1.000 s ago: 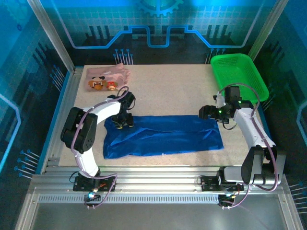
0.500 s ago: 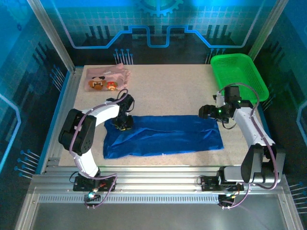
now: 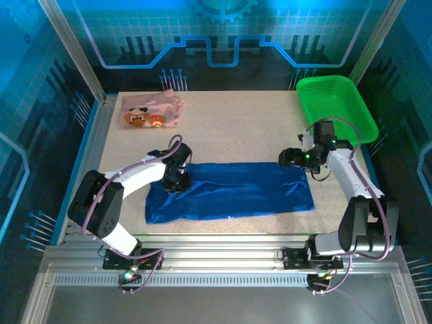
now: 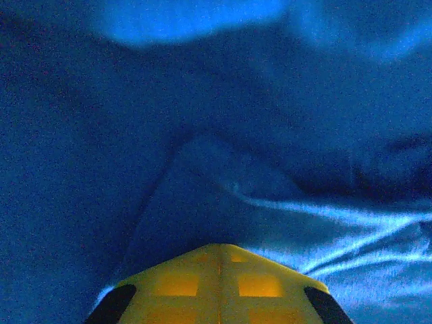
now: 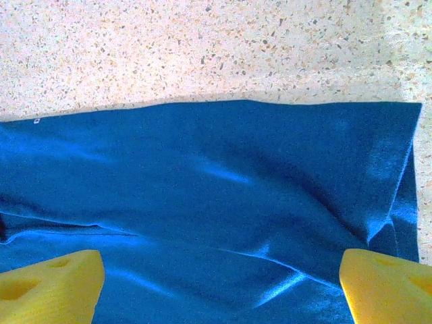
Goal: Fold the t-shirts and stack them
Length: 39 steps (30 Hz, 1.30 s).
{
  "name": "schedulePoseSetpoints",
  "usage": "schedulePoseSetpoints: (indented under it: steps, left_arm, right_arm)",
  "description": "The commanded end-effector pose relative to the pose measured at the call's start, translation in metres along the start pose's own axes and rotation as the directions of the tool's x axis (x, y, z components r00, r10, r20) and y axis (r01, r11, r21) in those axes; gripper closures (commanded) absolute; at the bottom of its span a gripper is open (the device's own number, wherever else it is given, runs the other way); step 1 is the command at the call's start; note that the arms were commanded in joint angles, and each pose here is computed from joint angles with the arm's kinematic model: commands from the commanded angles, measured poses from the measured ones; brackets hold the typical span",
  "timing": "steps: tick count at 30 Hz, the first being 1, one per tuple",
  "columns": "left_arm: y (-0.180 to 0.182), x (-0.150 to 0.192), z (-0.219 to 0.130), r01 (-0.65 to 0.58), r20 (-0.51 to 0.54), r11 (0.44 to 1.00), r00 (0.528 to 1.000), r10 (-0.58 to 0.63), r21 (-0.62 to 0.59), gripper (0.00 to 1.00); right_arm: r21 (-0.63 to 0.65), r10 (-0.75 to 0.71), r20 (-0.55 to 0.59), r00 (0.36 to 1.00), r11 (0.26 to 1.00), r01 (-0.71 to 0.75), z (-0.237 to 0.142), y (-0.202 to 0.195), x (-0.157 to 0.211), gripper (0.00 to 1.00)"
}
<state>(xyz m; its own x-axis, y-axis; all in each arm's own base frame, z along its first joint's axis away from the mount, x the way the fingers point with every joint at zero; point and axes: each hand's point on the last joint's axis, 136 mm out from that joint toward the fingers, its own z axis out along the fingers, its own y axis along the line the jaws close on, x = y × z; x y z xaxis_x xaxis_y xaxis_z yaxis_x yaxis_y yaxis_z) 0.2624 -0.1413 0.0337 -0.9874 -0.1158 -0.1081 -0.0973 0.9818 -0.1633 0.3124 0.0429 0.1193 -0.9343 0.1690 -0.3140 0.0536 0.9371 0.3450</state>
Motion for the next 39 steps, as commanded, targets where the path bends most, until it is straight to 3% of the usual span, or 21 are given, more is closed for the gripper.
schedulePoseSetpoints:
  steps: [1, 5, 6, 8, 13, 20, 30, 39]
  left_arm:
    - [-0.012, 0.021, -0.002, -0.036, -0.028, 0.998, 0.999, 0.038, 0.043, 0.94]
    - [-0.024, 0.03, -0.01, -0.048, 0.012, 0.995, 0.999, 0.047, 0.088, 0.93]
    - [-0.02, 0.026, -0.013, -0.017, 0.041, 0.997, 0.999, 0.014, 0.072, 0.89]
    - [-0.005, 0.012, -0.024, 0.073, 0.098, 0.996, 0.992, -0.077, 0.041, 0.68]
    - [0.019, -0.015, -0.038, 0.148, 0.164, 0.989, 0.976, -0.146, 0.0, 0.54]
    - [0.052, -0.035, -0.025, 0.228, 0.146, 0.972, 0.965, -0.218, -0.057, 0.54]
    - [0.026, -0.052, -0.003, 0.186, 0.118, 0.981, 0.974, -0.192, 0.06, 0.56]
    - [0.012, -0.039, 0.005, 0.168, 0.07, 0.977, 0.982, -0.178, 0.134, 0.63]
  right_arm:
    - [-0.006, -0.005, 0.011, 1.0, 1.0, 0.005, 0.0, 0.006, -0.008, 0.09]
    - [-0.009, -0.001, 0.013, 1.0, 1.0, 0.002, 0.001, 0.006, -0.01, 0.09]
    - [-0.012, -0.003, 0.012, 1.0, 1.0, 0.003, 0.001, 0.006, -0.01, 0.09]
    - [-0.016, -0.005, 0.013, 1.0, 1.0, 0.005, 0.001, 0.007, -0.011, 0.09]
    - [-0.017, -0.012, 0.007, 1.0, 1.0, 0.012, 0.002, 0.008, -0.009, 0.08]
    - [-0.019, -0.022, 0.01, 1.0, 1.0, 0.023, -0.001, 0.009, -0.008, 0.08]
    - [-0.026, -0.016, 0.018, 1.0, 1.0, 0.017, -0.002, 0.012, -0.008, 0.08]
    - [-0.025, -0.019, 0.024, 1.0, 1.0, 0.019, -0.001, 0.014, -0.011, 0.08]
